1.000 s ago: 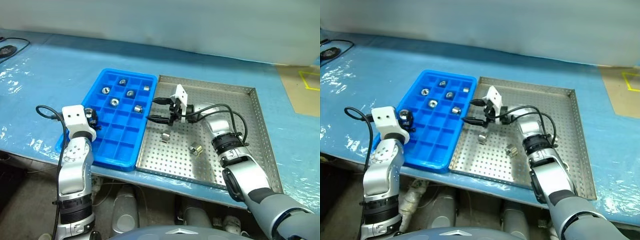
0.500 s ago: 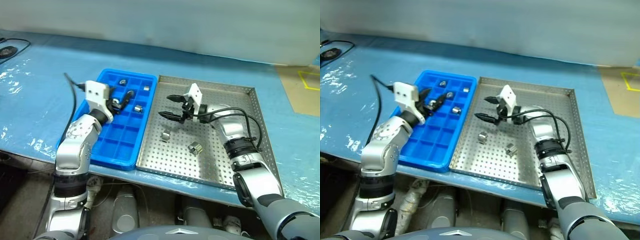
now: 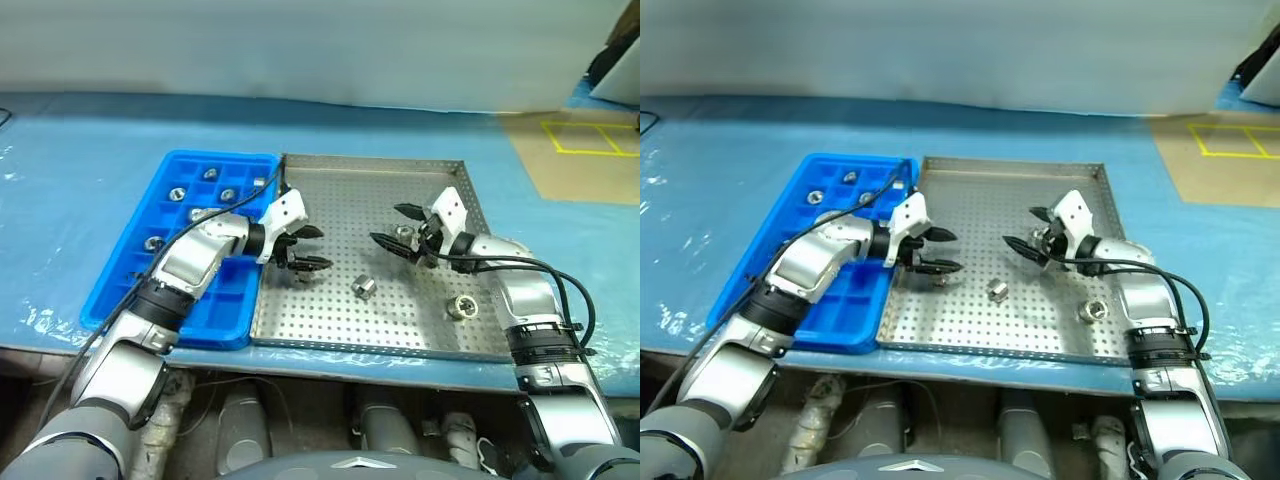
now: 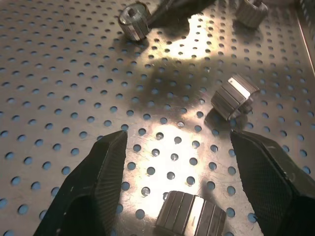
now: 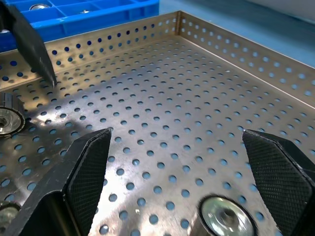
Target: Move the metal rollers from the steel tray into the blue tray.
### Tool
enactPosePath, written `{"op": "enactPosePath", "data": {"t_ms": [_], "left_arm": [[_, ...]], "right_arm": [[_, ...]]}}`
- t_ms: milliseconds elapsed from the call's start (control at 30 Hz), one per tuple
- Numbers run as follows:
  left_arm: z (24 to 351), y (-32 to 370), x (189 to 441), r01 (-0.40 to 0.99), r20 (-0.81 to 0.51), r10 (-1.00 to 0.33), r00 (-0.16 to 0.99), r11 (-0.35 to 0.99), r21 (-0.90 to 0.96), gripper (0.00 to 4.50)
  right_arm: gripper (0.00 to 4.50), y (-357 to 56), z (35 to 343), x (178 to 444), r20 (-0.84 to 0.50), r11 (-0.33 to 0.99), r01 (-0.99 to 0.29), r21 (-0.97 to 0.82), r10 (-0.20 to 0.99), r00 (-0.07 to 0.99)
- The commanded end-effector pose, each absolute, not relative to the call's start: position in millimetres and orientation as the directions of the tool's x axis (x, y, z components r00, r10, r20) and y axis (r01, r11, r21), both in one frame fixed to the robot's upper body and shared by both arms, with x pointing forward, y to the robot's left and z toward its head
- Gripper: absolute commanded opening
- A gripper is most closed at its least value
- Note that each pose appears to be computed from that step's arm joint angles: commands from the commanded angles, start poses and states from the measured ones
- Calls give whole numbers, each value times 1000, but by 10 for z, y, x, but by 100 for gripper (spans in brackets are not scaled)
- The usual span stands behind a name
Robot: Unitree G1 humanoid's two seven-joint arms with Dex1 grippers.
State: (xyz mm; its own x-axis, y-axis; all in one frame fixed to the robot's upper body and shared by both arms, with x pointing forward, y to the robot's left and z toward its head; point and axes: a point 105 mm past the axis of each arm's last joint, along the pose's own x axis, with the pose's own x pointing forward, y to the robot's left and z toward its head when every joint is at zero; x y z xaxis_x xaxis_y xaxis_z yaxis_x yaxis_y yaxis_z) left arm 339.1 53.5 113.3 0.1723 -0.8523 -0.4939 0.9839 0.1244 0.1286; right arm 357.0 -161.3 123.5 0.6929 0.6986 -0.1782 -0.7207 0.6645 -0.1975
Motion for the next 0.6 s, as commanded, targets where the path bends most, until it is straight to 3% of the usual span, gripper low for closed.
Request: {"op": "enactPosePath", "data": {"t_ms": [33,133,300,400,600], "left_arm": [[1064,619,3441,985,-607,-784,129,28,173,350],[1097,632,3491,980,-650,-753,99,-38,194,312],[1151,585,3530,970,-679,-732,59,-120,213,177],[1180,513,3497,967,-662,-749,29,-146,208,178],[1495,326,3571,971,-407,-902,143,48,235,178]], "right_arm": [[450,-1598,1430,3541,-114,672,-708,-216,703,702],[450,-1561,1437,3540,-110,671,-710,-213,706,700],[450,-1488,1445,3555,-103,661,-721,-208,719,688],[450,-1444,1453,3552,-97,652,-730,-204,729,678],[450,-1308,1489,3535,-78,608,-776,-166,776,625]]}}
